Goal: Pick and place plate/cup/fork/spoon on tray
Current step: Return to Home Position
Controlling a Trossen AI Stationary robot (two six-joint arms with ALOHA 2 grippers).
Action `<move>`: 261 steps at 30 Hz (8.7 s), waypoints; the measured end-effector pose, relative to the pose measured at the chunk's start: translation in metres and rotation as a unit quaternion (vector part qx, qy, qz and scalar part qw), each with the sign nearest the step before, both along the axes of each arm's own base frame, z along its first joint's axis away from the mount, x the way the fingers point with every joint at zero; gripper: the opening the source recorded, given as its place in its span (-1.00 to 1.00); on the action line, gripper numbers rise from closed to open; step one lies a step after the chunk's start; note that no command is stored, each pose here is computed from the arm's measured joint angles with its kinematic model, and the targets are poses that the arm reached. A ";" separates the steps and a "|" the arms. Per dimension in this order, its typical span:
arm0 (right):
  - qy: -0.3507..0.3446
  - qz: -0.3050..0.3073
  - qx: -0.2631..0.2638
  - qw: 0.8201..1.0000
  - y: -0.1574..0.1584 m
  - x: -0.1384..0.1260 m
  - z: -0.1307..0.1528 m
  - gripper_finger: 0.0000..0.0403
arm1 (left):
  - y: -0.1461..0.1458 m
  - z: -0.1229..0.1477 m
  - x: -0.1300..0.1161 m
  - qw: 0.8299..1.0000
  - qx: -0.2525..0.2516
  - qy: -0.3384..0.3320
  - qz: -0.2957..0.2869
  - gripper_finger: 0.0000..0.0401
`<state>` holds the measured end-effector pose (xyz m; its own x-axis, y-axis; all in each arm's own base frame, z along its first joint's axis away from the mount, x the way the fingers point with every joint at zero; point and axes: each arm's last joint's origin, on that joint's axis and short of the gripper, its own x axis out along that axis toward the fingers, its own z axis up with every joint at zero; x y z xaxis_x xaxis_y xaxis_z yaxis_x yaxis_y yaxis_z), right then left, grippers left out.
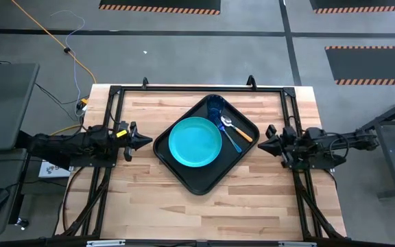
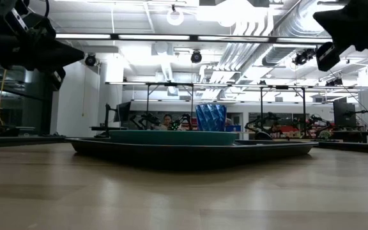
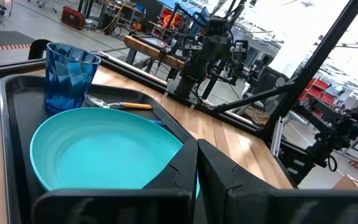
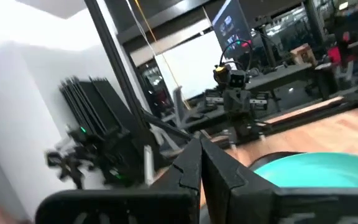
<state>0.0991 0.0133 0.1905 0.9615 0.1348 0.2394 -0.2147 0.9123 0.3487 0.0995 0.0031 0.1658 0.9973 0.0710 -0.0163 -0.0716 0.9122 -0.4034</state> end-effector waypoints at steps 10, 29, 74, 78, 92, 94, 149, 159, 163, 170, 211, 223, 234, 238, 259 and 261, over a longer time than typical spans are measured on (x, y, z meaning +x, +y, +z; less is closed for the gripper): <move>0.119 -0.013 -0.074 0.990 0.000 0.003 -0.025 -1.00 | 0.000 0.000 0.000 1.000 0.000 0.000 0.000 -0.98; 0.154 -0.006 -0.075 0.985 0.000 0.003 -0.031 -1.00 | 0.000 0.000 0.000 1.000 0.000 0.000 0.000 -0.98; 0.155 -0.006 -0.075 0.985 0.000 0.003 -0.031 -1.00 | 0.000 0.000 0.000 1.000 0.000 0.000 0.000 -0.98; 0.155 -0.006 -0.075 0.985 0.000 0.003 -0.031 -1.00 | 0.000 0.000 0.000 1.000 0.000 0.000 0.000 -0.98; 0.155 -0.006 -0.075 0.985 0.000 0.003 -0.031 -1.00 | 0.000 0.000 0.000 1.000 0.000 0.000 0.000 -0.98; 0.155 -0.006 -0.075 0.985 0.000 0.003 -0.031 -1.00 | 0.000 0.000 0.000 1.000 0.000 -0.001 0.000 -0.98; 0.155 -0.006 -0.075 0.985 0.000 0.003 -0.031 -1.00 | 0.000 0.000 0.000 1.000 0.000 -0.001 0.000 -0.98; 0.155 -0.006 -0.075 0.985 0.000 0.003 -0.031 -1.00 | 0.000 0.000 0.000 1.000 0.000 0.000 0.000 -0.98; 0.155 -0.006 -0.075 0.985 0.000 0.003 -0.031 -1.00 | 0.000 0.000 0.000 1.000 0.000 0.000 0.000 -0.98; 0.155 -0.006 -0.075 0.985 0.000 0.003 -0.031 -1.00 | 0.000 0.000 0.000 1.000 0.000 0.000 0.000 -0.98; 0.155 -0.006 -0.075 0.985 0.000 0.003 -0.031 -1.00 | 0.000 0.000 0.000 1.000 0.000 0.000 0.000 -0.98; 0.155 -0.006 -0.075 0.985 0.000 0.003 -0.031 -1.00 | 0.000 0.000 0.000 1.000 0.000 0.000 0.000 -0.98; 0.155 -0.006 -0.075 0.985 0.000 0.003 -0.031 -1.00 | 0.000 0.000 0.000 1.000 0.000 0.000 0.000 -0.98; 0.155 -0.006 -0.075 0.985 0.000 0.003 -0.031 -1.00 | 0.000 0.000 0.000 1.000 0.000 0.000 0.000 -0.98; 0.154 -0.006 -0.075 0.985 0.000 0.003 -0.031 -1.00 | 0.000 0.000 0.000 1.000 0.000 0.000 0.000 -0.98; 0.155 -0.006 -0.075 0.985 0.000 0.003 -0.031 -1.00 | 0.000 0.000 0.000 1.000 0.000 0.000 0.000 -0.98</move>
